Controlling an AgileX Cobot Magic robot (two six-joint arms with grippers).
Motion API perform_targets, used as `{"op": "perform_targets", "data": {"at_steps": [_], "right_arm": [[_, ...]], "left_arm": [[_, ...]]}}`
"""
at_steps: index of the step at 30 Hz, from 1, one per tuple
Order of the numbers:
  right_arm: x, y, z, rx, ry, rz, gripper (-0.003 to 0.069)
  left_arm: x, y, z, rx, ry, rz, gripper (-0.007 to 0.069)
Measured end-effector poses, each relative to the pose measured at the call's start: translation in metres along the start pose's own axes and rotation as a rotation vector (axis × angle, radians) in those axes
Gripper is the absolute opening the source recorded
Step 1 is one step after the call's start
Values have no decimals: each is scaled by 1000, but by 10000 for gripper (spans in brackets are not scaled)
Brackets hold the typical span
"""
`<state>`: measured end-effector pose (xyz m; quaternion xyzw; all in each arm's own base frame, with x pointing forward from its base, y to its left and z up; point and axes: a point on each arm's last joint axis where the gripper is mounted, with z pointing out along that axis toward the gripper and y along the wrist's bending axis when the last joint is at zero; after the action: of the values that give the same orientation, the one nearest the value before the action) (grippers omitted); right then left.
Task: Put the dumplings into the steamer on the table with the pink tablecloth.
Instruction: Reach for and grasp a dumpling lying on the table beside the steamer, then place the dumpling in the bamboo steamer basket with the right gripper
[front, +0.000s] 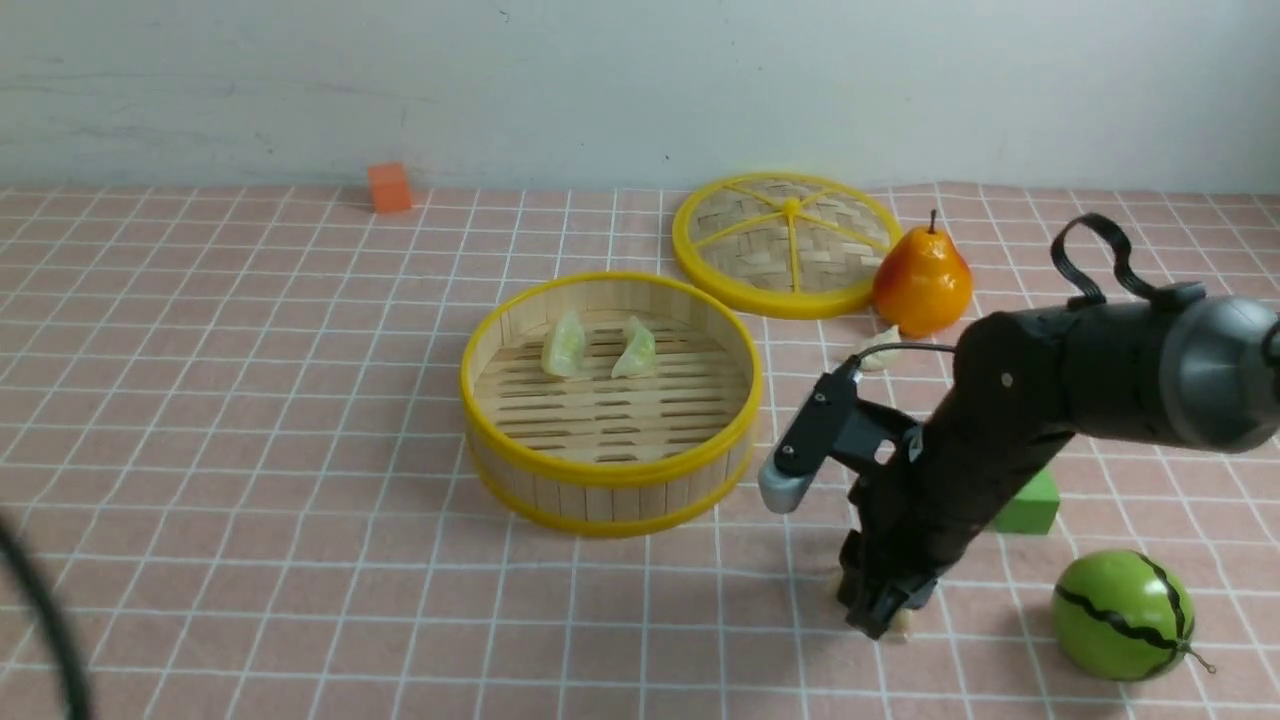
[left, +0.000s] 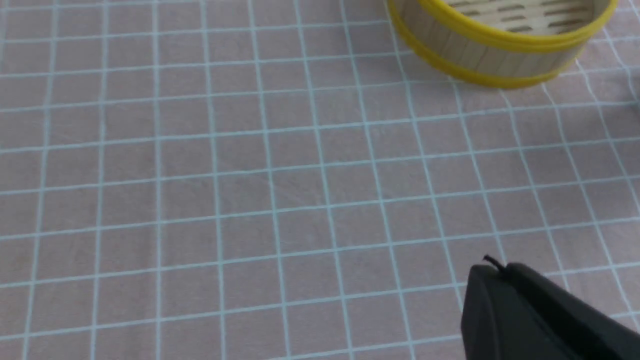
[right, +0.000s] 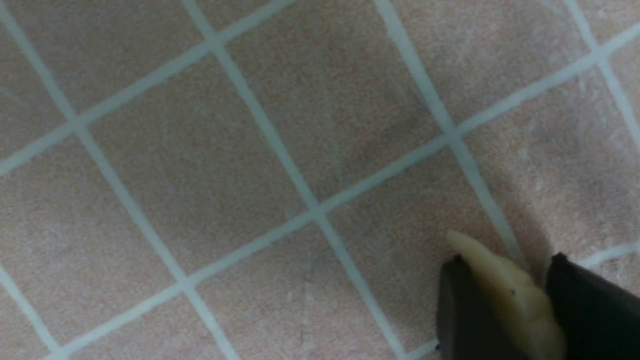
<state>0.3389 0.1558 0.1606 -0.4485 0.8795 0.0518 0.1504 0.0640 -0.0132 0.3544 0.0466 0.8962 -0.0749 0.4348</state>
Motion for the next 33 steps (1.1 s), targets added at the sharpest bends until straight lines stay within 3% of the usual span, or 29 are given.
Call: {"op": "perform_targets", "data": {"at_steps": [3, 7, 14, 18, 25, 27, 29, 31, 33], "right_arm": [[-9, -1, -9, -29, -4, 60, 190], [-47, -5, -46, -78, -139, 195, 191], [-124, 22, -87, -141, -388, 148, 191], [-160, 31, -46, -111, -421, 82, 191], [-172, 16, 30, -63, -351, 58, 201], [-174, 15, 30, -59, -361, 57, 227], [-177, 15, 29, -59, -378, 63, 322], [-177, 15, 29, -61, -383, 67, 361], [-179, 14, 23, -67, -394, 99, 464]], "left_arm": [[24, 12, -15, -17, -103, -83, -14], [40, 18, -9, -46, -105, -150, -14], [46, 10, 34, -35, -63, -110, -14], [58, 8, 59, -28, -26, -86, -14], [69, 6, 72, 1, -16, -95, -14], [69, 6, 72, 4, -18, -96, -14], [68, 5, 72, 9, -27, -97, -14], [68, 5, 72, 13, -33, -97, -14], [66, 4, 72, 23, -53, -98, -14]]}}
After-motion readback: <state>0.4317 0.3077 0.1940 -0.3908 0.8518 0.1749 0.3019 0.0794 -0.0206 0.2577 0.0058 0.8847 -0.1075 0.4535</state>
